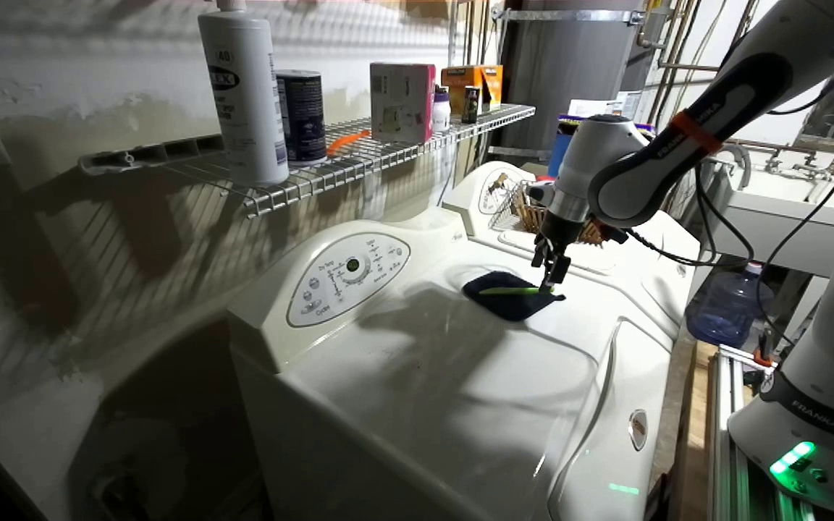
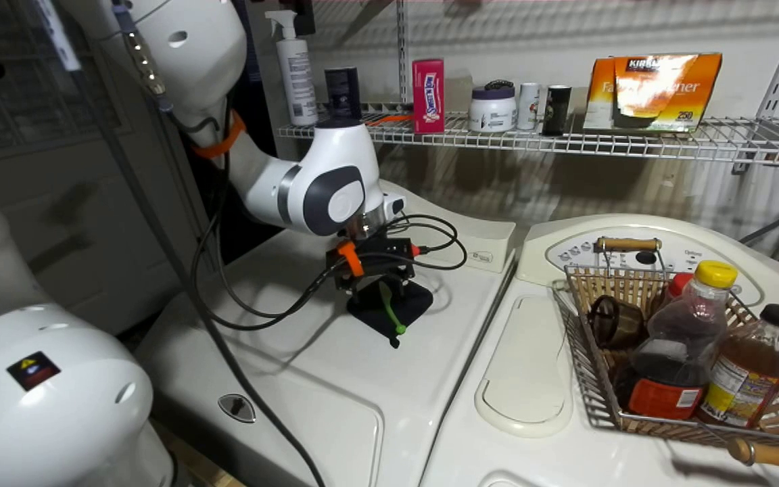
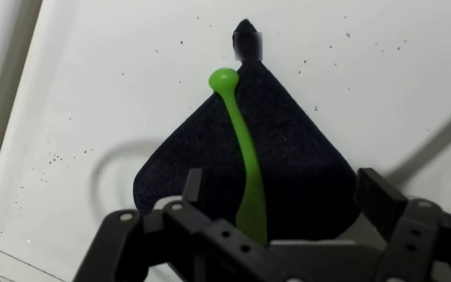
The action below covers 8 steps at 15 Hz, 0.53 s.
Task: Pick up the green knife and put it on the rack
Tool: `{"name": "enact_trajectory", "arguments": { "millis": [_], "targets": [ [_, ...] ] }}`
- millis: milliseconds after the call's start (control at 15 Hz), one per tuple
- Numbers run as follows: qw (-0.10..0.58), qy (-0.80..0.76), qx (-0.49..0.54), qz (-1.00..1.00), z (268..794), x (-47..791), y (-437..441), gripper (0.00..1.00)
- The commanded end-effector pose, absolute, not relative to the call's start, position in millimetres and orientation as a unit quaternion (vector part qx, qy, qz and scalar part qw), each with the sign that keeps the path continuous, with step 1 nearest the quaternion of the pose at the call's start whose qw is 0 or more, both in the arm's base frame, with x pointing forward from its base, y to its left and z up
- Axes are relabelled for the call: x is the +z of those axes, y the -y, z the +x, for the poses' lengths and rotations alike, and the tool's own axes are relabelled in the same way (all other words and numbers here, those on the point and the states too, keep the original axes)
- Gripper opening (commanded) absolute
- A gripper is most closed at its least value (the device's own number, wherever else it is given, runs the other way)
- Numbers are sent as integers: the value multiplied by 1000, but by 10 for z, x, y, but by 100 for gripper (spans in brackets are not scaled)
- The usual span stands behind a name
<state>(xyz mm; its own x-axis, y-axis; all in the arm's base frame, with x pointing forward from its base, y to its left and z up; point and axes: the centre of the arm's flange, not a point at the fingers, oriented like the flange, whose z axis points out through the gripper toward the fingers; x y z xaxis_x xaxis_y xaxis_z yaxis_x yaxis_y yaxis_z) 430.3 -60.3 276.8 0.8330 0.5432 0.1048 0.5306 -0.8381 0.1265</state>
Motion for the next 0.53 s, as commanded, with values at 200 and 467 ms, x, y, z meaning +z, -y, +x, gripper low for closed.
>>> {"name": "enact_trajectory", "arguments": {
  "millis": [200,467],
  "targets": [
    [33,-298,58,952,4374,2592,752,55],
    [33,-309,61,949,4446,2570,763,41]
  ]
}}
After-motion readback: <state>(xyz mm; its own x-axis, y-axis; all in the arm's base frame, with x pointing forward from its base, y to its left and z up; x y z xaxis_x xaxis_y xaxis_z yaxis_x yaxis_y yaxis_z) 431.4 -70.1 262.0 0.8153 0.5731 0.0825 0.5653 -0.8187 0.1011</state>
